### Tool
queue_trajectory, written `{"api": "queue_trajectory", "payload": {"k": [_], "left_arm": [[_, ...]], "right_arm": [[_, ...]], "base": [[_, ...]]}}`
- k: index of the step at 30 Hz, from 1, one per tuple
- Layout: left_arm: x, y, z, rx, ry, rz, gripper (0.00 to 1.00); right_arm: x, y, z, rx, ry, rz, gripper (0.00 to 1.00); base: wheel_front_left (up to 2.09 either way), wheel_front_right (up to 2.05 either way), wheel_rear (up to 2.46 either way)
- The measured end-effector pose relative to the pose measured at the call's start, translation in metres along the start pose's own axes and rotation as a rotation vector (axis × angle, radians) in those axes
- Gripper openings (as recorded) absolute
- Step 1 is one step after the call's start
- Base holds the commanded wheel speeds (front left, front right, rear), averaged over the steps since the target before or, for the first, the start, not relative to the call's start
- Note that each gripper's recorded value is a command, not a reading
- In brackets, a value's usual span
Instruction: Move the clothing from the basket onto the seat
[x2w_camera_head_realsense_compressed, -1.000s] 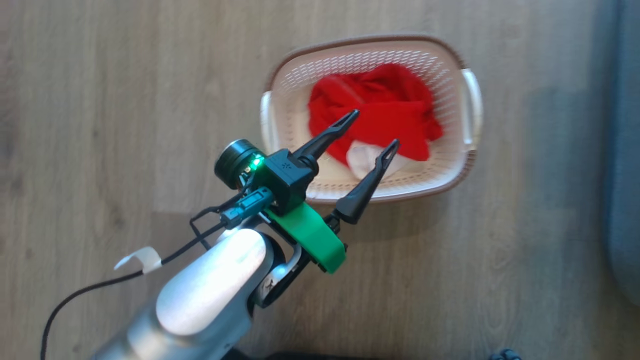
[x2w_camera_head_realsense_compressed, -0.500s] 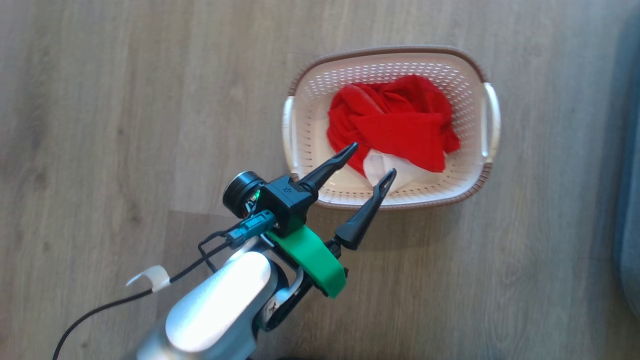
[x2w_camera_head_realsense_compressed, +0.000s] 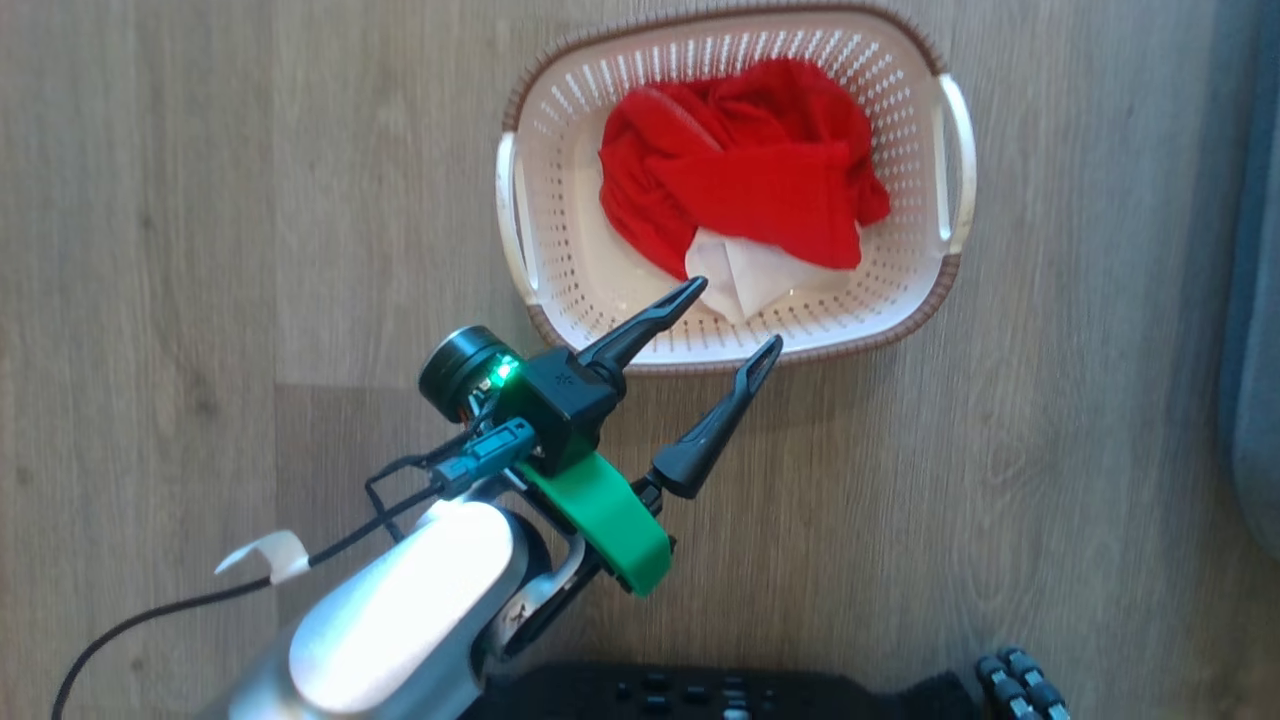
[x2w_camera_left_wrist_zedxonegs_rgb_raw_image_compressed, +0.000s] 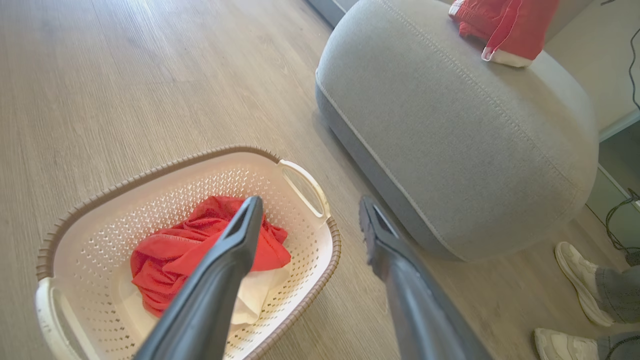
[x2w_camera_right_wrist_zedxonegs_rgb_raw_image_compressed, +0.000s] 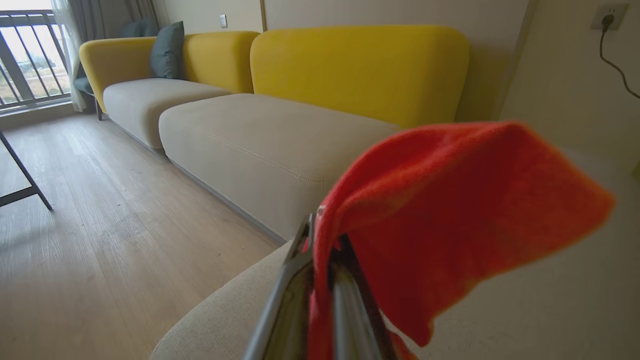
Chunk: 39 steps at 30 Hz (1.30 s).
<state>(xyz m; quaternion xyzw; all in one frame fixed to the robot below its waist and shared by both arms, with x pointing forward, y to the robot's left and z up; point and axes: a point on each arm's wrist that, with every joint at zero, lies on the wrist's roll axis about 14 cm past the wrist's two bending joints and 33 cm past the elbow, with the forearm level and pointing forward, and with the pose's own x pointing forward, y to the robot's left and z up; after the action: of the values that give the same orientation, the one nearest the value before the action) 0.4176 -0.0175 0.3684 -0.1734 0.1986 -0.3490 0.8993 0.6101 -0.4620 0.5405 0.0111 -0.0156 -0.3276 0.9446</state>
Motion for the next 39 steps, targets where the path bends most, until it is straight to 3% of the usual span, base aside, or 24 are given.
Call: {"api": "queue_trajectory", "payload": {"k": [7,12,14,16,18,27,39], "left_arm": [[0.006,0.019,-0.029,-0.035,0.062,0.017,1.0],[0.008,0.037,-0.04,-0.045,0.082,0.045,1.0],[0.008,0.039,-0.042,-0.045,0.087,0.046,1.0],[0.01,0.04,-0.041,-0.042,0.082,0.045,1.0],[0.013,0.04,-0.036,-0.036,0.069,0.043,1.0],[0.018,0.037,-0.015,-0.025,0.02,0.048,1.0],[-0.008,0.02,0.019,-0.045,-0.05,0.115,1.0]], "right_arm": [[-0.004,0.006,-0.084,-0.055,0.113,-0.038,0.0],[-0.01,-0.003,-0.124,-0.114,0.171,-0.088,0.02],[-0.013,-0.008,-0.13,-0.132,0.18,-0.107,0.18],[-0.015,-0.013,-0.131,-0.15,0.188,-0.121,0.44],[-0.016,-0.015,-0.13,-0.165,0.191,-0.126,1.0],[-0.023,-0.012,-0.114,-0.229,0.19,-0.067,1.0],[-0.085,-0.019,-0.08,-0.274,0.182,0.122,1.0]], "base": [[0.0,0.0,0.0],[0.0,0.0,0.0],[0.0,0.0,0.0],[0.0,0.0,0.0],[0.0,0.0,0.0],[0.0,0.0,0.0],[0.0,0.0,0.0]]}}
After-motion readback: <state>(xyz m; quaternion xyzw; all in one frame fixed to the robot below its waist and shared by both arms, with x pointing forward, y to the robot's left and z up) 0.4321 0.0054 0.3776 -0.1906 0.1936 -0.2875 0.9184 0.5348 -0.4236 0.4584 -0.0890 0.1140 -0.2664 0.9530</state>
